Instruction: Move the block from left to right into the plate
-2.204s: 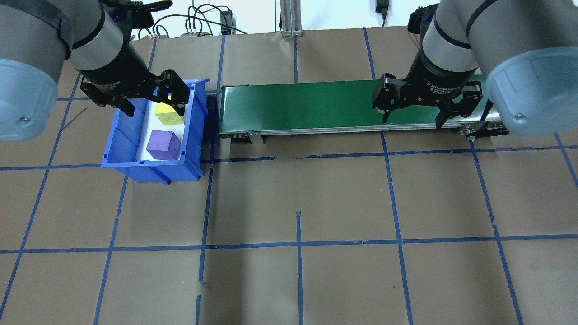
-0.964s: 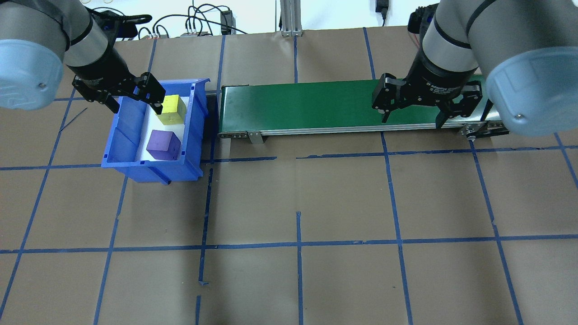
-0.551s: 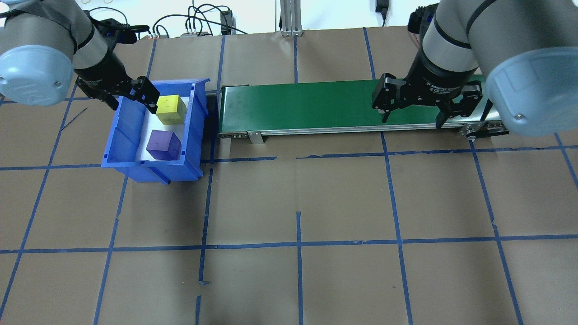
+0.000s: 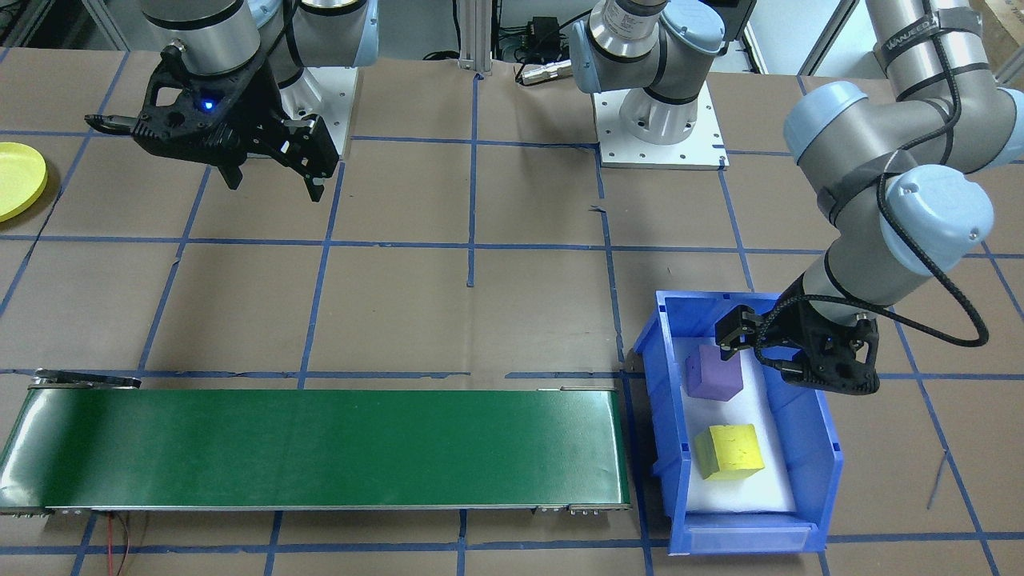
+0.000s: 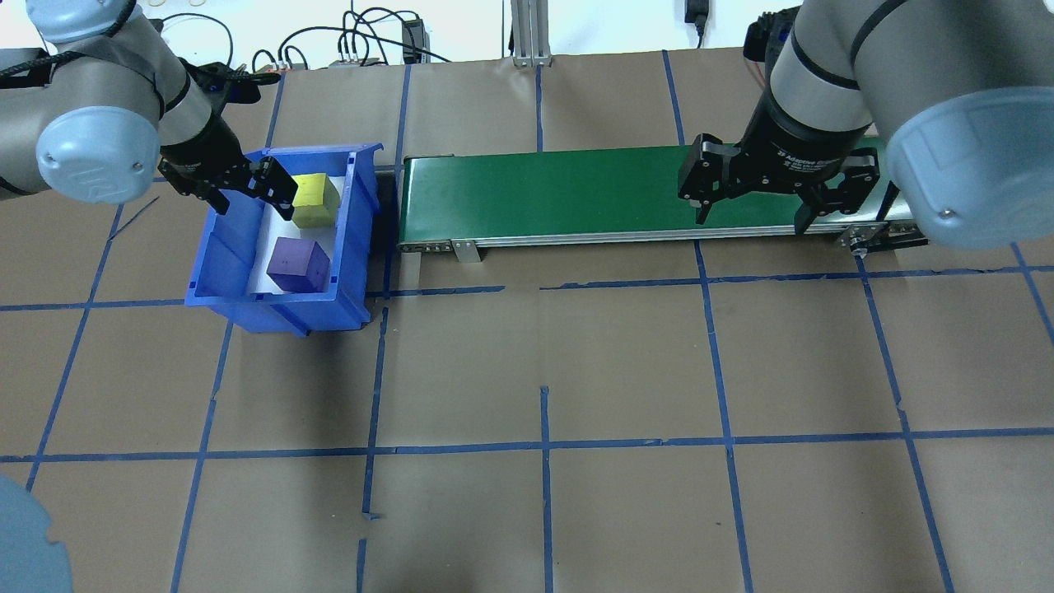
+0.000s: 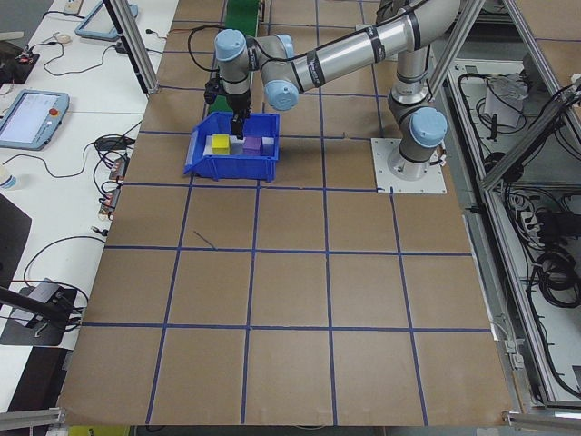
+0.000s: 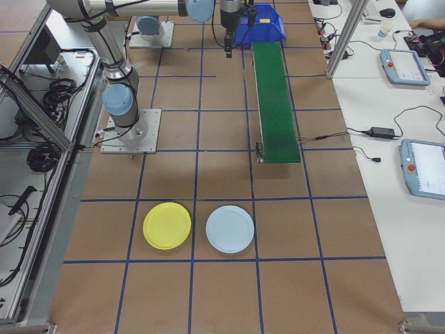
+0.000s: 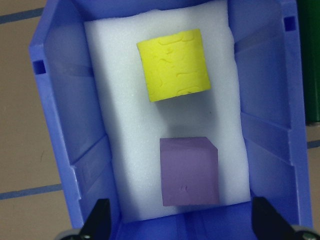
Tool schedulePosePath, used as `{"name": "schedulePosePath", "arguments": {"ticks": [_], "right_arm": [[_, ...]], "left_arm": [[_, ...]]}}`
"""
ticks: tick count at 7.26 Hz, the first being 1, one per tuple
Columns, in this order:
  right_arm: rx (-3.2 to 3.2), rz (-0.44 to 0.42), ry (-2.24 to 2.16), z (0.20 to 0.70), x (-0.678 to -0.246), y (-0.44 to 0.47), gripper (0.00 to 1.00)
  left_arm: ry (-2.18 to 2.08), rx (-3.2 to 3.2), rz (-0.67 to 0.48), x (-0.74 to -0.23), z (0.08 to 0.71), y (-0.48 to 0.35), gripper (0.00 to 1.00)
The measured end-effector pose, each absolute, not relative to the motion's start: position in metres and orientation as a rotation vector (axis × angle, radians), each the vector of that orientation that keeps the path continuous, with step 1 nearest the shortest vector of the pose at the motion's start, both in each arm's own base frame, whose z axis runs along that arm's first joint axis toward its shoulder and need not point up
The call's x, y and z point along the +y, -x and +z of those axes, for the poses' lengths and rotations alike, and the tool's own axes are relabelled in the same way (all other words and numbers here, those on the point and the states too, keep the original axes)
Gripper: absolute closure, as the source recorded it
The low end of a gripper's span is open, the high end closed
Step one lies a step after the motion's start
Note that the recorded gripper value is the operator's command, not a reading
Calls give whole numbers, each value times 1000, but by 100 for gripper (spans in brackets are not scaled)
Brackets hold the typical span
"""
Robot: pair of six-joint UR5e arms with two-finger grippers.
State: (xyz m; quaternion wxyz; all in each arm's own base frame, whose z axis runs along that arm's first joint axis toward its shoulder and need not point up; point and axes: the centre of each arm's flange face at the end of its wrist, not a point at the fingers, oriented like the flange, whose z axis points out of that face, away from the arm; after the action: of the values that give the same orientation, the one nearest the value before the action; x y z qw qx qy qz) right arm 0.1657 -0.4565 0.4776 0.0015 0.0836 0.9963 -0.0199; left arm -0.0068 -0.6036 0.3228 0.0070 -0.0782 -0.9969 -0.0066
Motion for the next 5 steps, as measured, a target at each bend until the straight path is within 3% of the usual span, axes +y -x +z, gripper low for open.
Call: {"name": "schedulePosePath", "arguments": {"ticks": [5], "right_arm": [[3127, -64, -262, 478, -457, -166, 0]], "left_arm": [[248, -3098, -95, -600, 255, 10, 2]]}}
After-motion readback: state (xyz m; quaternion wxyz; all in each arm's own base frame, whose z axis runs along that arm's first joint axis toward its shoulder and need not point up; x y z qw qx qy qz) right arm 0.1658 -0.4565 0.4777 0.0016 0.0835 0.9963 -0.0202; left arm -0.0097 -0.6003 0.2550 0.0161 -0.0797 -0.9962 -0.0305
